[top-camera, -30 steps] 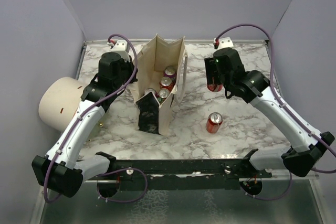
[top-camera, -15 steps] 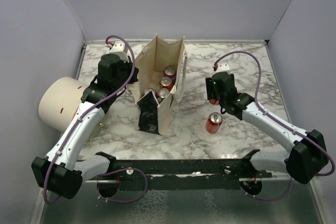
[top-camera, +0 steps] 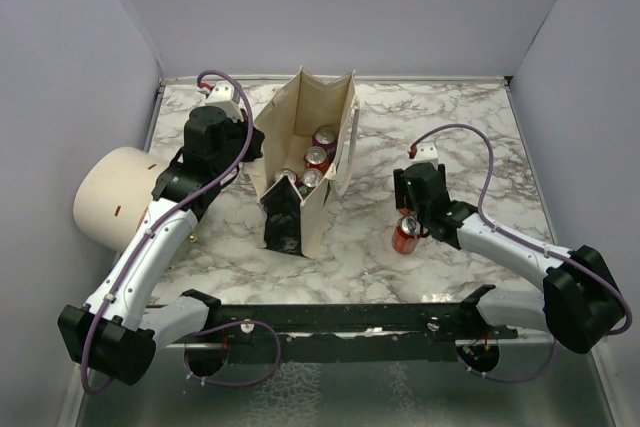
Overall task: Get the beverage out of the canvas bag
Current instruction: Place the drink at the center of the board.
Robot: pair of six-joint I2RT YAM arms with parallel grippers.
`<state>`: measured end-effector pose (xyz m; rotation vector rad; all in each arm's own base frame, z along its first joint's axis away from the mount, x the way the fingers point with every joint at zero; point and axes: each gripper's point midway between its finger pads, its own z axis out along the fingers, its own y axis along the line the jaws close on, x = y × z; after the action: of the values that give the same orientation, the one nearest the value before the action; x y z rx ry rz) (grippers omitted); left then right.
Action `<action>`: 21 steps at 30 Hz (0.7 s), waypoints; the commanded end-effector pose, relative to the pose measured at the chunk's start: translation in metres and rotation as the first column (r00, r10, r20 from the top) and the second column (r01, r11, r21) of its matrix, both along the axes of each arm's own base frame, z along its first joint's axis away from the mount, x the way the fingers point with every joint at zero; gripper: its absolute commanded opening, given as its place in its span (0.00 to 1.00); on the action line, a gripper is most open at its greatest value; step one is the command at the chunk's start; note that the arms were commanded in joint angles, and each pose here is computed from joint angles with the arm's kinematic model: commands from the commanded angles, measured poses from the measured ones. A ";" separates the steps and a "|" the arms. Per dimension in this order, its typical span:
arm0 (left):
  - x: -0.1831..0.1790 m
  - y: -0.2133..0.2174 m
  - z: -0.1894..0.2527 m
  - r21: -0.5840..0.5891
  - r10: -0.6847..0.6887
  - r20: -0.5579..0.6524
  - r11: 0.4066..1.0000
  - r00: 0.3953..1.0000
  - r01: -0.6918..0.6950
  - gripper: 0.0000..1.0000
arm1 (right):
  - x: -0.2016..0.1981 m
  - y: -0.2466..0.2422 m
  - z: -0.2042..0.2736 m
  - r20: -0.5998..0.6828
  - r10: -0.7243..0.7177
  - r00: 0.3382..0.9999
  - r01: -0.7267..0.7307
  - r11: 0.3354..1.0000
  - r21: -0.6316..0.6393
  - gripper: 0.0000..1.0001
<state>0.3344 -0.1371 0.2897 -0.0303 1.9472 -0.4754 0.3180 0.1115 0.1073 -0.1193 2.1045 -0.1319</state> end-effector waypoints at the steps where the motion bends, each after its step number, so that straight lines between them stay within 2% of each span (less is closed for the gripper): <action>1: 0.003 -0.007 0.039 -0.066 -0.023 0.118 0.997 0.993 0.031 0.00 | 0.011 0.005 0.020 0.105 -0.058 0.993 0.045 0.992 0.119 0.03; 3: 0.005 -0.008 0.039 -0.059 -0.033 0.120 0.997 0.992 0.040 0.00 | 0.007 0.006 0.017 0.094 -0.055 0.994 0.042 0.990 0.137 0.12; 9: 0.010 -0.012 0.039 -0.047 -0.049 0.118 0.997 0.992 0.055 0.00 | 0.002 0.009 0.016 0.075 -0.037 0.996 0.025 0.988 0.152 0.47; 16: 0.014 -0.012 0.039 -0.028 -0.051 0.123 0.998 0.991 0.054 0.00 | 0.000 0.010 0.038 0.069 -0.041 0.997 0.029 0.984 0.175 0.85; 21: 0.016 -0.009 0.036 -0.011 -0.042 0.128 0.999 0.991 0.043 0.00 | -0.004 0.017 0.051 0.073 0.018 0.997 -0.031 0.982 0.185 0.99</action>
<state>0.3424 -0.1436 0.2857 0.0093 1.9505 -0.4846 0.3135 0.1192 0.1355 -0.0070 2.0545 0.0056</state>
